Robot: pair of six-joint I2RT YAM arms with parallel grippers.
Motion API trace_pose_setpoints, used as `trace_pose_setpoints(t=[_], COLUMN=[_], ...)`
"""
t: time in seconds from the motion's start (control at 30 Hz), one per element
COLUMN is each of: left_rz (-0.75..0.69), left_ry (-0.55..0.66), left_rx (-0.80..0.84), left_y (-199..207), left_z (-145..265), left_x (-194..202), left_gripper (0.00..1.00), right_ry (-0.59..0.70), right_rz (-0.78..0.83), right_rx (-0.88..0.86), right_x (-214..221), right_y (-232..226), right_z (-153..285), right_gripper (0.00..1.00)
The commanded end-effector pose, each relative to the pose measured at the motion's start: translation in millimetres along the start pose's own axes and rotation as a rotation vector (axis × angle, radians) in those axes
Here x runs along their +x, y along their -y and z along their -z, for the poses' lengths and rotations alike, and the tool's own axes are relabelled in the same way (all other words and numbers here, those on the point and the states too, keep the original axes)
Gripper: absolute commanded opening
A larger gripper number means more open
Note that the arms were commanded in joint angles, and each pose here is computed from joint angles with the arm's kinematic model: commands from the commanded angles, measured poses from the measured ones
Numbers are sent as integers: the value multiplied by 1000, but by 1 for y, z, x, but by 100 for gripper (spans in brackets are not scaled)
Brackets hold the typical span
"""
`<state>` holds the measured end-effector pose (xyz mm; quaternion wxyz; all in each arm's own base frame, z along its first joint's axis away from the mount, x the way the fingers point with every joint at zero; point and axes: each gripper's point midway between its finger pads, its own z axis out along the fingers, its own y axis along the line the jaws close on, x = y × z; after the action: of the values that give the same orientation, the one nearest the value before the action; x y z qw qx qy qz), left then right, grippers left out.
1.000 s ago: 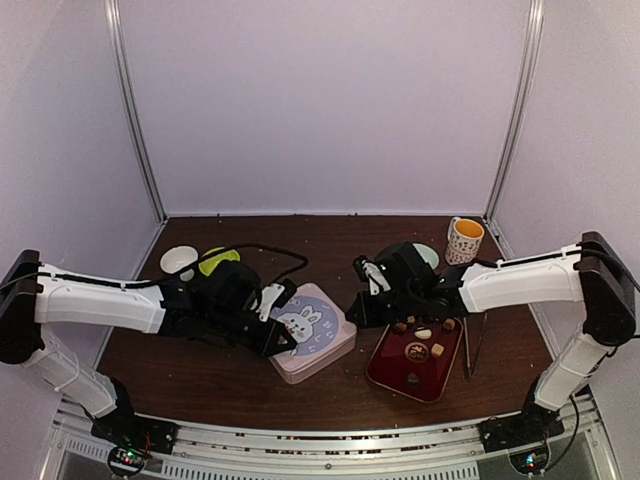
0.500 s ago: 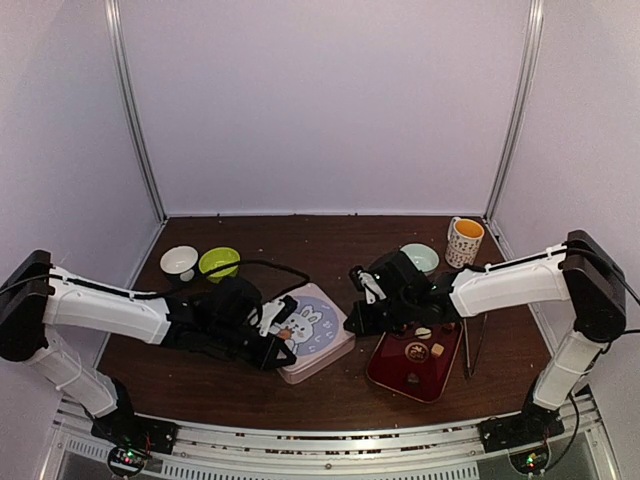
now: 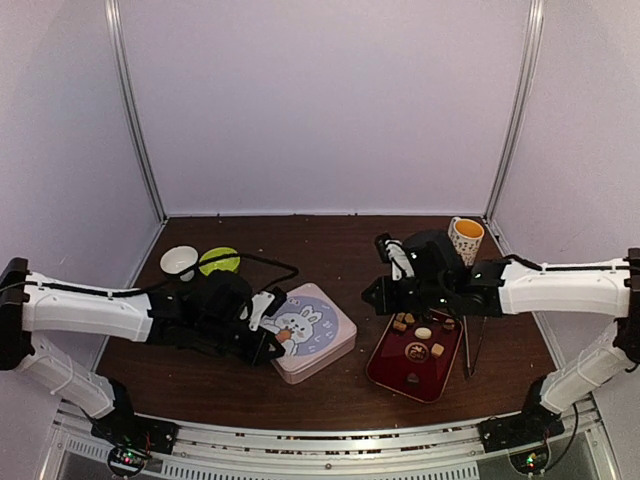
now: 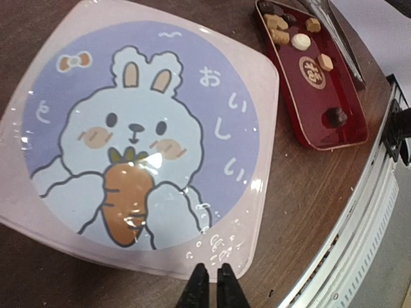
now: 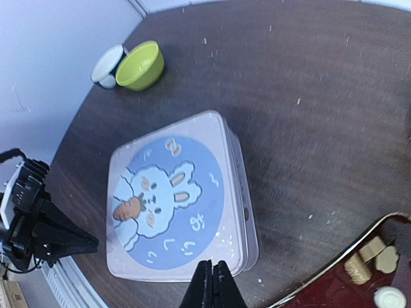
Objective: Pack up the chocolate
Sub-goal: Press the box lid onto the packing box, then reset both arms
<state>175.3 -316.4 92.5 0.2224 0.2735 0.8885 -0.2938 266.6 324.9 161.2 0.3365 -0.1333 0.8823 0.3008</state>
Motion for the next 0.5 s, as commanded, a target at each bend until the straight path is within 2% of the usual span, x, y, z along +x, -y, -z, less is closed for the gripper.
trace_pose_setpoints(t=[0.0,0.07,0.1,0.17,0.23,0.27,0.3,0.33,0.4,0.47], left_rz=[-44,-50,-55,-64,-90,-101,-111,-117,-127,-129], left_ry=[114,165,188,242,310,350,389,423,483,537], left_rx=[-157,-227,-248,-283,-306,-317,-331,-351,-399,-463], left_y=[-16,-27,-31,-39,-40,-41,-42,-43,-49,-57], left_z=[39,57,66,86,107,118,129,140,161,178], left_x=[-35,-46,-51,-62,-72,-77,-81,-85,-91,-94], left_gripper=[11,22,31,61,78,92,97,97,98,98], right_ry=[186,257,294,361,421,452,490,524,596,679], right_rz=[53,61,65,73,88,95,98,98,105,107], right_rx=[100,128,147,177,212,232,260,285,329,389], right_x=[-33,-43,-47,-55,-60,-62,-65,-67,-69,-70], right_y=[17,23,27,35,43,47,53,59,69,83], right_z=[42,63,73,95,115,125,137,148,169,188], right_gripper=[0,0,0,0,0,0,0,3,15,54])
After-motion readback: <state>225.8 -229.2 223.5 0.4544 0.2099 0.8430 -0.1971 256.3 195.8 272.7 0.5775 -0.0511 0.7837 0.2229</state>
